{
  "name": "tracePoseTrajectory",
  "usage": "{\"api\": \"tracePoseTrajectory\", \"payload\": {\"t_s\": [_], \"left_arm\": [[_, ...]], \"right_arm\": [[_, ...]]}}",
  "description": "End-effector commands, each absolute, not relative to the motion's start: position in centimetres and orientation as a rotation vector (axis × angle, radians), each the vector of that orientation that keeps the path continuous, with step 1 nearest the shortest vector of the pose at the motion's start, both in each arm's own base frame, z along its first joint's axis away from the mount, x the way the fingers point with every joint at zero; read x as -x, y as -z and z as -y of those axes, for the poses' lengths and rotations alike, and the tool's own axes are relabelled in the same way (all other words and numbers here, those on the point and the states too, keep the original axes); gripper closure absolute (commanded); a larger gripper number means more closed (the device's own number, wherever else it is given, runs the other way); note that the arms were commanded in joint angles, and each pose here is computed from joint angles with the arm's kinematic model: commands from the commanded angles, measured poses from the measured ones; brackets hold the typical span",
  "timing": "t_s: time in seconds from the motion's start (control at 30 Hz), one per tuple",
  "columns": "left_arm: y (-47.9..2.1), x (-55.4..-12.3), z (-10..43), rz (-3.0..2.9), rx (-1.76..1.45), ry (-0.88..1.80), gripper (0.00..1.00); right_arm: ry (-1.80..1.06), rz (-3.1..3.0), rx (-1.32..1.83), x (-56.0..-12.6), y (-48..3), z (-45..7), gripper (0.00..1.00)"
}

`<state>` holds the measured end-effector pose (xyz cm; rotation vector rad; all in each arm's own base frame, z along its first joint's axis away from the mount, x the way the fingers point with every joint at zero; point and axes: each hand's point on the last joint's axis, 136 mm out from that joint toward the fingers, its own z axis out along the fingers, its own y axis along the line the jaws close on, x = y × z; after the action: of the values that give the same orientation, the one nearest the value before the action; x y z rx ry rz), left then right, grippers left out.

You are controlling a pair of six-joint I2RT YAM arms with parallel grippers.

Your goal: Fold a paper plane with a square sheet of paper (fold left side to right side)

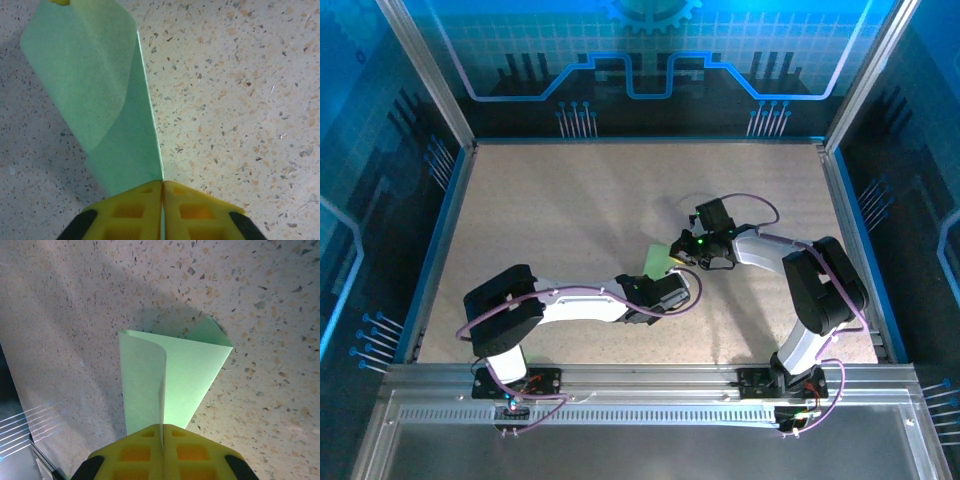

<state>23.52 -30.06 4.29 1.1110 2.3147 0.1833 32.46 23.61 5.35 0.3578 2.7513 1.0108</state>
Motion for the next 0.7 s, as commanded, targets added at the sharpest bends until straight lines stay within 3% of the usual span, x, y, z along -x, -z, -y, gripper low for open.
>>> {"api": "tracePoseTrajectory", "payload": {"t_s": [0.0, 0.1, 0.17, 0.5, 0.67], "left_arm": [[-5.0, -24.2, 29.7, -2.305, -1.052, -0.188, 0.92], [-5.0, -24.1, 29.7, -2.309, -1.046, -0.178, 0.94], [-5.0, -24.1, 29.8, -2.314, -1.039, -0.169, 0.97], [-5.6, -24.4, 29.3, -2.372, -0.925, -0.025, 1.0], [-6.5, -24.3, 29.6, -2.443, -0.81, 0.26, 1.0]], "right_arm": [[-1.024, -2.768, -0.371, -32.2, -5.2, -24.0, 1.0], [-1.024, -2.769, -0.366, -32.1, -5.3, -24.0, 1.0], [-1.02, -2.764, -0.364, -32.2, -5.4, -23.9, 0.94], [-0.889, -2.705, -0.383, -32.3, -7.5, -20.3, 0.5], [-0.845, -2.644, -0.435, -31.6, -8.9, -16.8, 0.37]]}}
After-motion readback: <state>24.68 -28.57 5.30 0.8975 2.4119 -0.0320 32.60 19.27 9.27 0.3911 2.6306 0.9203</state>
